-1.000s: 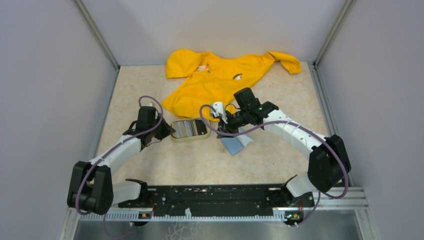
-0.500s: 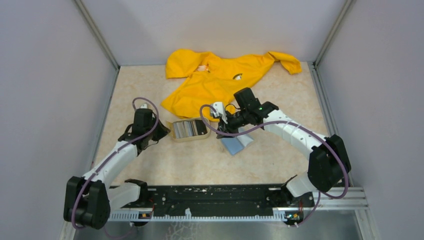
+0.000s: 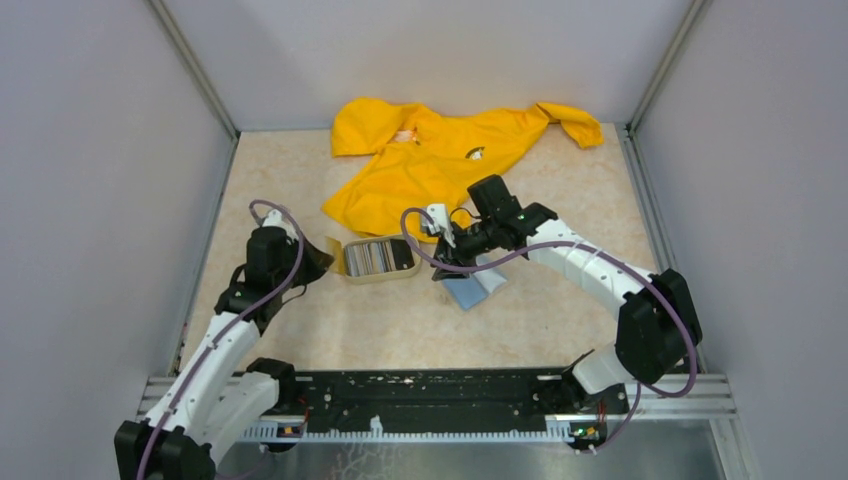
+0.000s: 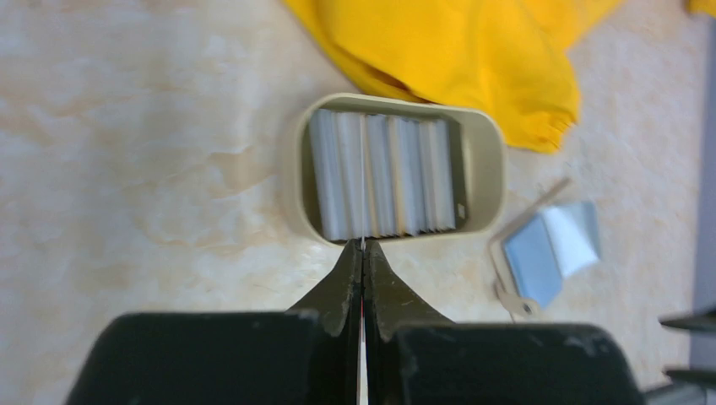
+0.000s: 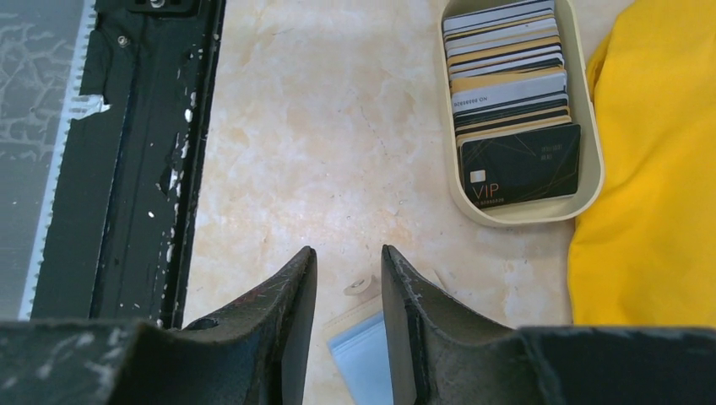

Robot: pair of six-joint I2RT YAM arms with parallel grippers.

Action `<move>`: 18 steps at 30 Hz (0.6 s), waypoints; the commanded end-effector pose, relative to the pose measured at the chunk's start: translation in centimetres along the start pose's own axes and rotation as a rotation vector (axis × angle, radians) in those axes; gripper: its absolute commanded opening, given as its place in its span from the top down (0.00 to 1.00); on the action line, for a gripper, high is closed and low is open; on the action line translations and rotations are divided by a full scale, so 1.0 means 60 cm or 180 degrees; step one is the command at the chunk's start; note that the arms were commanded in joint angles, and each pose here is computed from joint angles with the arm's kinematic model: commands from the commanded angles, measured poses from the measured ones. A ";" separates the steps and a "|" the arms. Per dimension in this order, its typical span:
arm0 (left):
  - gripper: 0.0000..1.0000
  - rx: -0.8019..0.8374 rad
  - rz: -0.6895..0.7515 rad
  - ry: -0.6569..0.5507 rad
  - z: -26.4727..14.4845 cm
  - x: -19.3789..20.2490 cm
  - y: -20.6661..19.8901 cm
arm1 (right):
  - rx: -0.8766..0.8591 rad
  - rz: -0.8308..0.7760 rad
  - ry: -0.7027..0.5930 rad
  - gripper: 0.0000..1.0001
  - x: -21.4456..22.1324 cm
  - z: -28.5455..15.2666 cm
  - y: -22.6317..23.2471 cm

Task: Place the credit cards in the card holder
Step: Pick up the credit card from the storage box, then insert the credit card into the card holder.

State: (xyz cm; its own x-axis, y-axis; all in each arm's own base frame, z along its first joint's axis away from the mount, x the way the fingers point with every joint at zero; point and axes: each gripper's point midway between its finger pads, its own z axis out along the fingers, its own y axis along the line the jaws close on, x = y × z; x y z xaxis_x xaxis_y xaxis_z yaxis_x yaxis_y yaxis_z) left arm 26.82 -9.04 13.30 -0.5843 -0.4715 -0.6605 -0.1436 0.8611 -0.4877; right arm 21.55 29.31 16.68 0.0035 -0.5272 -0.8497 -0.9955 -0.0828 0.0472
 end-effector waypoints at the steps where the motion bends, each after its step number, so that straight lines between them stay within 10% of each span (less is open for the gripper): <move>1: 1.00 0.0943 0.0346 0.0041 -0.028 0.013 -0.075 | -0.0072 -0.0223 -0.0298 0.64 -0.040 -0.016 0.014; 8: 1.00 0.2720 0.0495 -0.0217 -0.102 0.038 -0.186 | -0.0367 -0.0279 -0.0698 0.50 -0.067 -0.014 0.050; 18: 1.00 0.3582 0.0330 -0.0839 -0.169 0.040 -0.220 | -0.0387 0.0170 -0.1057 0.40 -0.109 -0.033 0.044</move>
State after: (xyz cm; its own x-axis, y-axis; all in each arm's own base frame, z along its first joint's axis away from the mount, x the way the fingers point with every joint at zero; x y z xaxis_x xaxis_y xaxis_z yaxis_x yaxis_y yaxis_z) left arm 21.12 -18.85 18.69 -0.4960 -0.4758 -0.7263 0.5984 0.4188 -0.6830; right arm 18.30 30.51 19.00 -0.0736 -0.3473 -0.9349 -0.9740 -0.1765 0.1422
